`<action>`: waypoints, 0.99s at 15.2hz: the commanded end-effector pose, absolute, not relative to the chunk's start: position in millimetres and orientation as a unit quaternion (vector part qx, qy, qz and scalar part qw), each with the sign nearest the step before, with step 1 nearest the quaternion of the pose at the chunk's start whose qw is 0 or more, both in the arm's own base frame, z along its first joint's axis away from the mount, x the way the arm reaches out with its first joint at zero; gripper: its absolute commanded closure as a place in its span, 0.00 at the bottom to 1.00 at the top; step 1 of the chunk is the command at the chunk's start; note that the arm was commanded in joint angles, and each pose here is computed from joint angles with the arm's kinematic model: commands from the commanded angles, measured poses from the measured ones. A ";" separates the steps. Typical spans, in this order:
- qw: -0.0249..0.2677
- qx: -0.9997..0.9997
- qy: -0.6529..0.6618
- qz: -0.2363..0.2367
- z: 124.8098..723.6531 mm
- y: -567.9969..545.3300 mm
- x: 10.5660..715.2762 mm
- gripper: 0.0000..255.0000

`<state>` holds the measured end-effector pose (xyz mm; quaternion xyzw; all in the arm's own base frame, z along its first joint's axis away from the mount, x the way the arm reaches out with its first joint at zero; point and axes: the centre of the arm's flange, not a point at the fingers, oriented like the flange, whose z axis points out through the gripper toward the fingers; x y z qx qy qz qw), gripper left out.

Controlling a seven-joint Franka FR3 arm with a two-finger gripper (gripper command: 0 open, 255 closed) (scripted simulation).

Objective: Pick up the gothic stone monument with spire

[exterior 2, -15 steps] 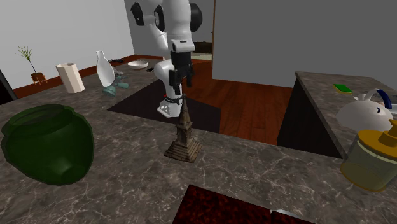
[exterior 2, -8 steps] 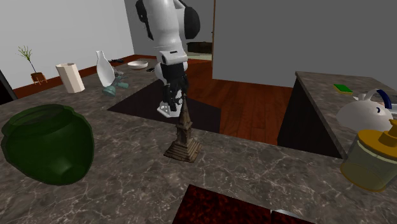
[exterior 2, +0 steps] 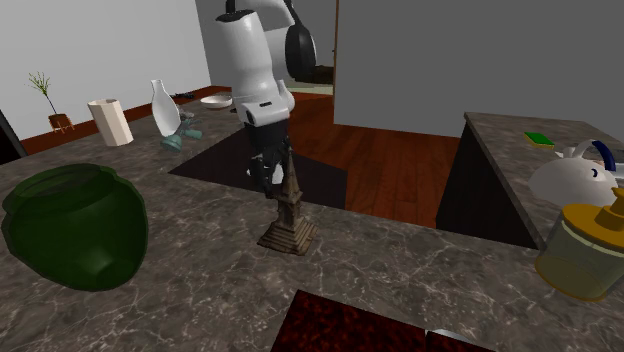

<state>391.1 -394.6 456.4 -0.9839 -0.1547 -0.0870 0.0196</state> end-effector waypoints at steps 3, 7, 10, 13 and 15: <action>0.020 -0.984 -0.155 -0.087 436.3 -394.6 391.1 0.00; 0.020 -0.984 -0.155 -0.087 436.3 -394.8 391.1 1.00; 0.020 -0.984 -0.155 -0.087 436.2 -394.9 390.8 1.00; 0.020 -0.984 -0.155 -0.087 436.4 -394.6 391.2 1.00; 0.020 -0.984 -0.155 -0.087 441.6 -394.6 391.1 1.00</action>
